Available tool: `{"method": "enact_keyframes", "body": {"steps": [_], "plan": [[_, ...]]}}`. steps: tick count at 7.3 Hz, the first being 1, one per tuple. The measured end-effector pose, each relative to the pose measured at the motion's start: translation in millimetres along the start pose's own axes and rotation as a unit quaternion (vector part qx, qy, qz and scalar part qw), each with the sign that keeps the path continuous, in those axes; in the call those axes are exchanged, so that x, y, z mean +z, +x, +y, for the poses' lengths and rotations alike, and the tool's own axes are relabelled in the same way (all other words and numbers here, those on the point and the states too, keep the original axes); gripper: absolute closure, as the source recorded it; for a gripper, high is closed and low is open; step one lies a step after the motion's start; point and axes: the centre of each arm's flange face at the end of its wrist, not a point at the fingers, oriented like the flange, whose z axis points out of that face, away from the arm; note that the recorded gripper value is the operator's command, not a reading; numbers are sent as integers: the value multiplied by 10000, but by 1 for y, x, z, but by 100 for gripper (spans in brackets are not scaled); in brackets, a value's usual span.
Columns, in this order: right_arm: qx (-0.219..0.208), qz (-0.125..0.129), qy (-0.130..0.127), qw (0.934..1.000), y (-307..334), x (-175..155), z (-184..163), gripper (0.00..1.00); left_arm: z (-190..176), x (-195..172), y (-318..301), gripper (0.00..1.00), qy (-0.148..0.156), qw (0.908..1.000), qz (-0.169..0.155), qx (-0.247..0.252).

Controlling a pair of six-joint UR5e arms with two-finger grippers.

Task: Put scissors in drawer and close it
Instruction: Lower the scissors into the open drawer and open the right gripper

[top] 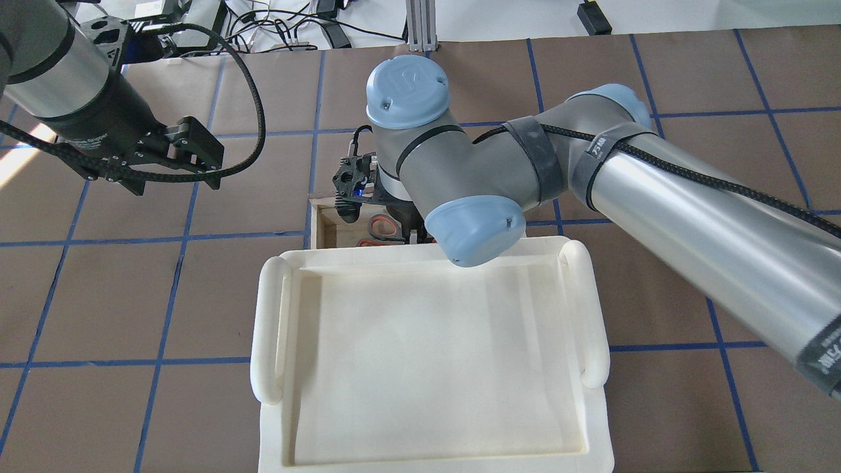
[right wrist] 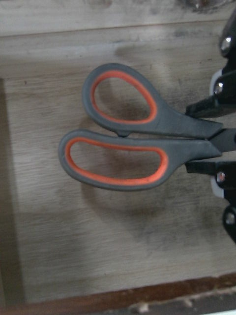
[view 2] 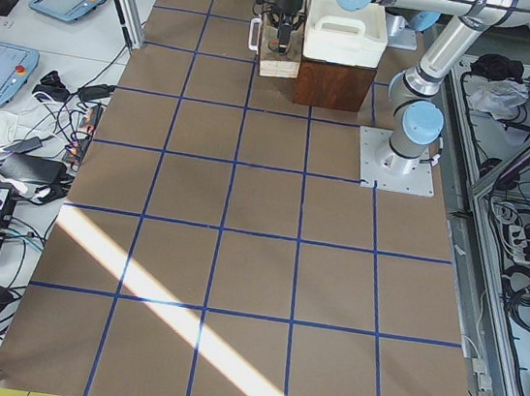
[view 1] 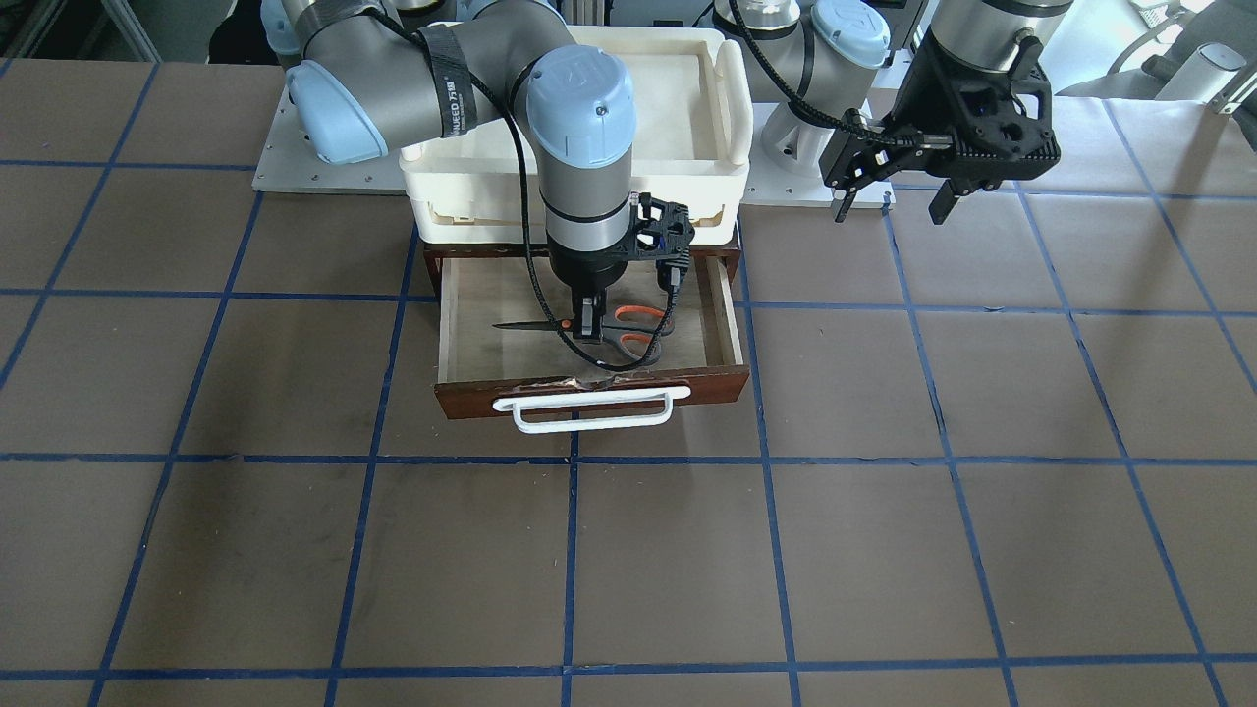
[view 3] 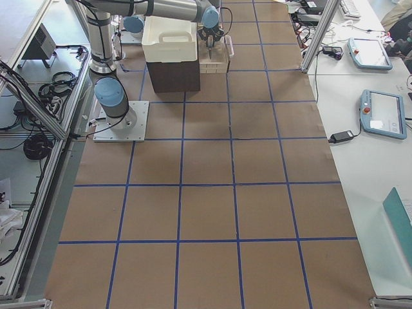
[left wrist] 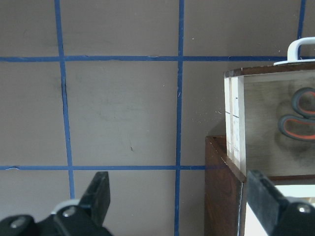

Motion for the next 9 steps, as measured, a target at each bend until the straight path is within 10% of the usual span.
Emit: {"method": "enact_keyframes", "body": {"steps": [3,6,7,9], "plan": [[6,-13,-24,10000,4,10,-2,98,0,0,-7,0,-13,9999,-109,-54],[60,-75,-37,9999,6,19,-3,41,-1,1,-11,0,-40,9995,-307,-6],[96,-97,-38,9999,6,22,-4,6,-1,1,-12,0,-47,9995,-317,12],[200,-117,-21,9997,6,22,-4,0,-1,2,-12,0,-50,9995,-321,23]]}}
